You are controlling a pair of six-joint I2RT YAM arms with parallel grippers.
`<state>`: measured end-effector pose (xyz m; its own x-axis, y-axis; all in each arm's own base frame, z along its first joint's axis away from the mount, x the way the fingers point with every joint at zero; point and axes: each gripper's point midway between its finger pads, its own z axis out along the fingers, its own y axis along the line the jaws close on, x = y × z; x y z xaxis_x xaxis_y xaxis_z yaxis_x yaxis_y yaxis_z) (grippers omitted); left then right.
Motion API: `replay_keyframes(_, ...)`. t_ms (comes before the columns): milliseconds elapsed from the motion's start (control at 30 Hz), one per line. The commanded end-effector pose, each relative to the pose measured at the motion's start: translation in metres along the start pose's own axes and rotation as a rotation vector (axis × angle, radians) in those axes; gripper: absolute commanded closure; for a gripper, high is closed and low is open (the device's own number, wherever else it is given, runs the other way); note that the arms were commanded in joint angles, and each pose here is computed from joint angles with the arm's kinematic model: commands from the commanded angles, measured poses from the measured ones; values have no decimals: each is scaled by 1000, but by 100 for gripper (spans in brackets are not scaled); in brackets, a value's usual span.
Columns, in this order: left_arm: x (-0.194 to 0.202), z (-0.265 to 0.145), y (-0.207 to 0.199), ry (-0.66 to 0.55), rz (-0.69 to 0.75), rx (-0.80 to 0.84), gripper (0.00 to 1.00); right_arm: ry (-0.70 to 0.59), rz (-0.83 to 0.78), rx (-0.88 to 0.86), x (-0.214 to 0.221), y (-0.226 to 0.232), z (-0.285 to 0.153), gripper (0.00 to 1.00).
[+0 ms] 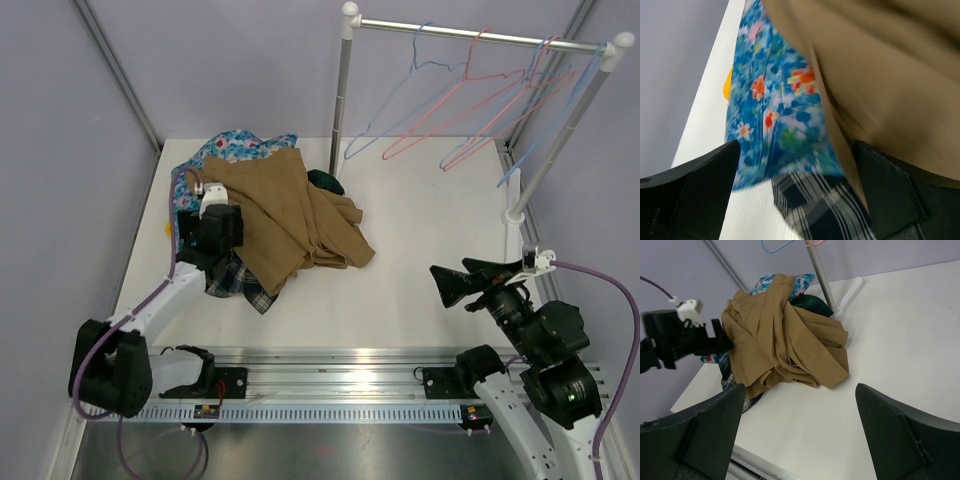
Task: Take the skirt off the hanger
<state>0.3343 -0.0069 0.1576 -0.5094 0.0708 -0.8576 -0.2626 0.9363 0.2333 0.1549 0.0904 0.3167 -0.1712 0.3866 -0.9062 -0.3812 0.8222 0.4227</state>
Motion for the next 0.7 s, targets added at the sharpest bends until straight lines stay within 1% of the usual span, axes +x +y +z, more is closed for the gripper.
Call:
replay_keyframes(0,-9,33,30,-176,-182,-177,1,2,5,-85,0,15,2,1)
replay_keyframes(33,-1,42,22,-186,-167,-146,1,13,12,-94,2,17,4,1)
replay_keyframes(67,-11,45,19,-271,-197,-126,1,27,19,-106,6,19,5,1)
replay_keyframes(100,7,50,20,-261,-153,-136,1,43,14,-129,9,22,8,1)
replay_keyframes(133,13,55,15,-261,-135,-112,1,52,10,-138,12,23,10,1)
replay_keyframes(167,15,61,17,-257,-91,-134,2,58,9,-142,14,23,11,1)
replay_keyframes(200,14,61,9,-273,-56,-91,1,68,8,-146,17,23,14,0)
replay_keyframes(267,9,60,13,-324,-78,-75,1,75,3,-146,19,23,17,1)
replay_keyframes(300,8,63,25,-325,-137,-85,1,83,-2,-127,22,19,20,1)
replay_keyframes(333,15,62,14,-334,-127,20,2,85,-5,-118,23,17,22,1)
replay_keyframes(400,11,62,18,-352,-157,48,5,88,-20,-100,25,13,26,1)
replay_keyframes(467,12,61,14,-359,-143,73,5,93,-34,-113,27,14,28,1)
replay_keyframes(600,12,47,6,-428,-119,135,2,121,-41,-164,36,20,34,1)
replay_keyframes(667,11,41,8,-458,-123,122,1,148,-45,-183,42,23,36,0)
